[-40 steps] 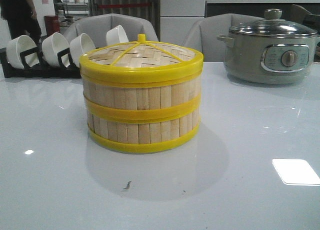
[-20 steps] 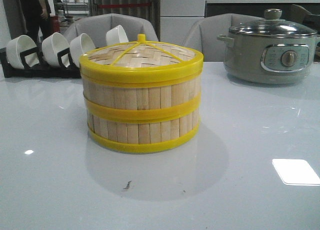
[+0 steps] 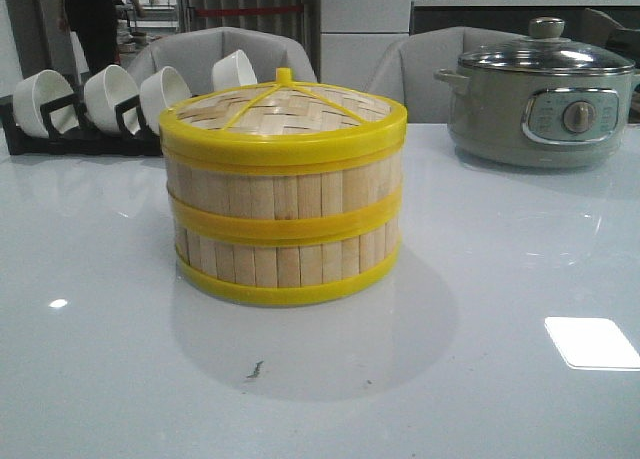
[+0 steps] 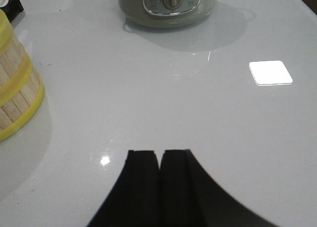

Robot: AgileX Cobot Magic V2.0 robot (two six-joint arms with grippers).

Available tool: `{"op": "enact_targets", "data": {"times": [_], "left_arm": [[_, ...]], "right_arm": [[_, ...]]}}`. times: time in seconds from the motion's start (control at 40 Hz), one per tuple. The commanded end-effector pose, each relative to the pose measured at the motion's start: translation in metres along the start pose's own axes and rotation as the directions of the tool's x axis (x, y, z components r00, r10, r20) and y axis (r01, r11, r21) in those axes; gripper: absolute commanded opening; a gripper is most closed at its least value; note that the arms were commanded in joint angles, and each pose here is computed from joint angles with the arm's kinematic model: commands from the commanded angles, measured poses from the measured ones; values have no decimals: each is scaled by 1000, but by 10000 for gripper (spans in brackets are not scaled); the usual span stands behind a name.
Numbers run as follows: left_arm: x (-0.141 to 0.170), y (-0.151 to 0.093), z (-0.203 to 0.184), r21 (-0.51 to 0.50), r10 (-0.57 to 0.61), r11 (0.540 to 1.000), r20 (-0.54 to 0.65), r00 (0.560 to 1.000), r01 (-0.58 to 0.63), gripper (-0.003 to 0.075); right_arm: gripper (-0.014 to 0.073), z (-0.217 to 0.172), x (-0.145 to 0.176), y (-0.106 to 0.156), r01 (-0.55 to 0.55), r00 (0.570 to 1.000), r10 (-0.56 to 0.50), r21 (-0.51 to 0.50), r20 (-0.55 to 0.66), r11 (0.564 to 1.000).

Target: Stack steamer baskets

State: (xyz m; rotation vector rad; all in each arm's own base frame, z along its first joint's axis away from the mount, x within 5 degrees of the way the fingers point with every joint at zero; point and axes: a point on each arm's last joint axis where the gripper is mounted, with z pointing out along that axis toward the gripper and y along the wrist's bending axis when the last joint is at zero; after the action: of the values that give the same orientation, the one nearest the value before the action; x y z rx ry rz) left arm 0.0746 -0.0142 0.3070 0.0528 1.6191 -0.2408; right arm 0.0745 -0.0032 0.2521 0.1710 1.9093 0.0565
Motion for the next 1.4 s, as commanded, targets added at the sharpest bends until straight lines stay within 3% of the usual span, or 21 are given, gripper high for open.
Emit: {"op": "enact_targets", "data": {"times": [0.0, 0.25, 0.6, 1.38], "left_arm": [[9, 2, -6, 8, -36, 999, 154, 987, 35, 102], [64, 15, -12, -82, -56, 994, 155, 986, 69, 102], [93, 21, -17, -137, -56, 987, 185, 981, 82, 102], [96, 21, -17, -142, -60, 987, 150, 987, 81, 102]], "right_arm": [[52, -3, -16, 2, 0, 995, 1, -11, 99, 1000], [52, -3, -16, 2, 0, 995, 1, -11, 99, 1000], [52, -3, -16, 2, 0, 995, 1, -11, 99, 1000], [52, -3, -16, 2, 0, 995, 1, -11, 99, 1000]]}}
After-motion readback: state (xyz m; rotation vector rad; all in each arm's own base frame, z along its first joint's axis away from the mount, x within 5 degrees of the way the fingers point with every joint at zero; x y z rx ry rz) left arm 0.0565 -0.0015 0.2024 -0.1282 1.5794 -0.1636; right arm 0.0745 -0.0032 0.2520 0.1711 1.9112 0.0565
